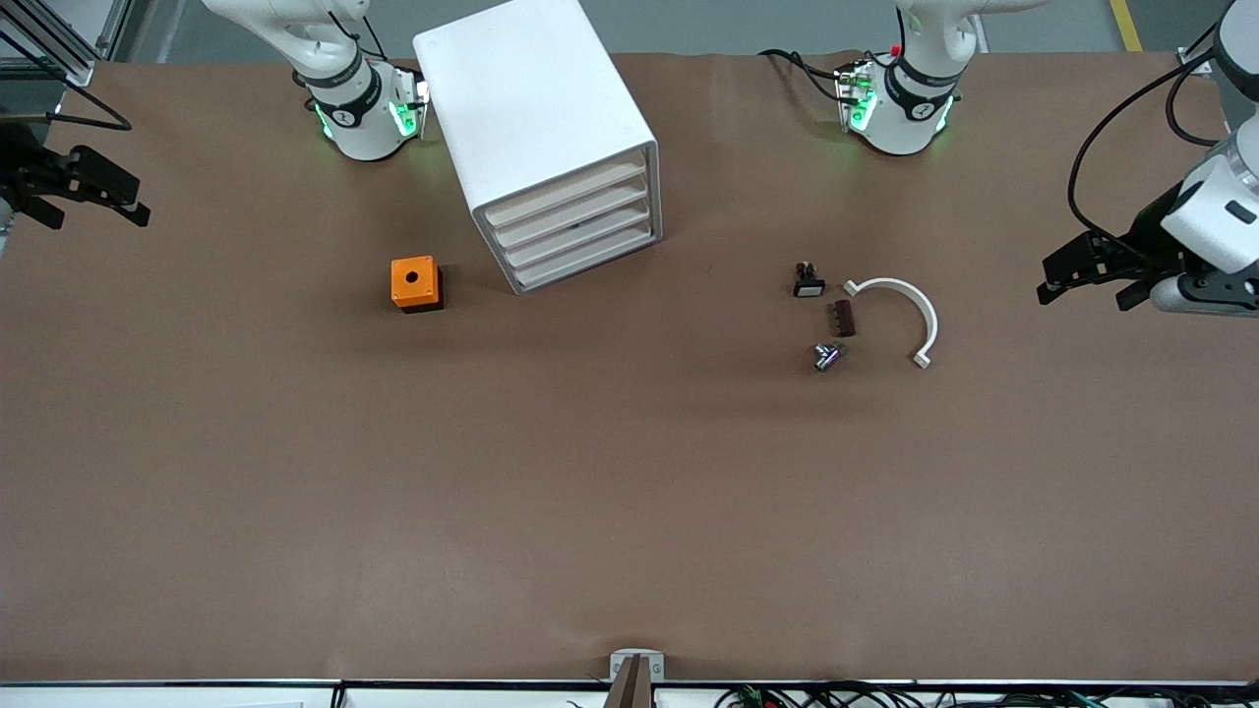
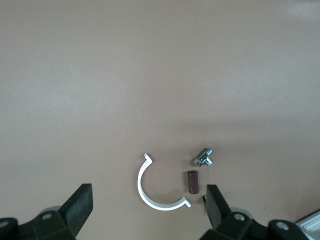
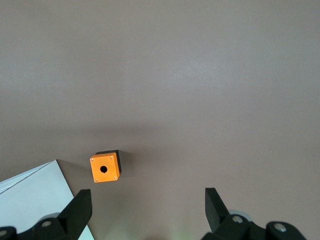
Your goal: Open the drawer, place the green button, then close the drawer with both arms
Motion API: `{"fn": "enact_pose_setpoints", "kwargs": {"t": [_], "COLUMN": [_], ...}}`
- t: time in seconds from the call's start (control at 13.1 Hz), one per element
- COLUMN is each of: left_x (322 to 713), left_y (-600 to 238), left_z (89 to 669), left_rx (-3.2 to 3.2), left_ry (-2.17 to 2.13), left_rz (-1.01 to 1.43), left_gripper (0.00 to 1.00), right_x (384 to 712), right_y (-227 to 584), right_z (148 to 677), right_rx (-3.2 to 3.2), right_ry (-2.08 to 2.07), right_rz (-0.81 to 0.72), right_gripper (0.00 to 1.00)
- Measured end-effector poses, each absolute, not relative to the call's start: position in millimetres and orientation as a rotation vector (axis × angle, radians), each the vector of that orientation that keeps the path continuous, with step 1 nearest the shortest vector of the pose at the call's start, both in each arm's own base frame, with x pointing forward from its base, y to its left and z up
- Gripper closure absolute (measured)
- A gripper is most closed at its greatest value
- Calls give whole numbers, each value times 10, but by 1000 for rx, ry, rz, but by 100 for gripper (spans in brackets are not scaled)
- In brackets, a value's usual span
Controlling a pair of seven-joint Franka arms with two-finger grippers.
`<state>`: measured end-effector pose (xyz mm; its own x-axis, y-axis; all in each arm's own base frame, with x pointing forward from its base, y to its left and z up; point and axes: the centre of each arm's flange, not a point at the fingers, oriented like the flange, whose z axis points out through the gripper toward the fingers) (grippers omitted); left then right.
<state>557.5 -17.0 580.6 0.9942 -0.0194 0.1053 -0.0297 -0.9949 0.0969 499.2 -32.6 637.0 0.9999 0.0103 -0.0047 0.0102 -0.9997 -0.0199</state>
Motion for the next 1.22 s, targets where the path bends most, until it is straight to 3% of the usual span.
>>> {"fn": "enact_pose_setpoints", "kwargs": {"t": [0.38,1.22], "left_x": [5610,5677], "left_y": [-230,-348], "left_z": [6128,6223], "left_rx": [3072,3078], "left_ry": [-40,28], "left_rz": [261,272], "left_gripper": [0,0], "right_x": [5002,5002], "right_y": [-287,-285], "right_z": [6376,6375], "right_rx": [-3122,-3122], "right_ry": [-28,-29], "right_rz": [-3,-2], "right_gripper": [0,0]}}
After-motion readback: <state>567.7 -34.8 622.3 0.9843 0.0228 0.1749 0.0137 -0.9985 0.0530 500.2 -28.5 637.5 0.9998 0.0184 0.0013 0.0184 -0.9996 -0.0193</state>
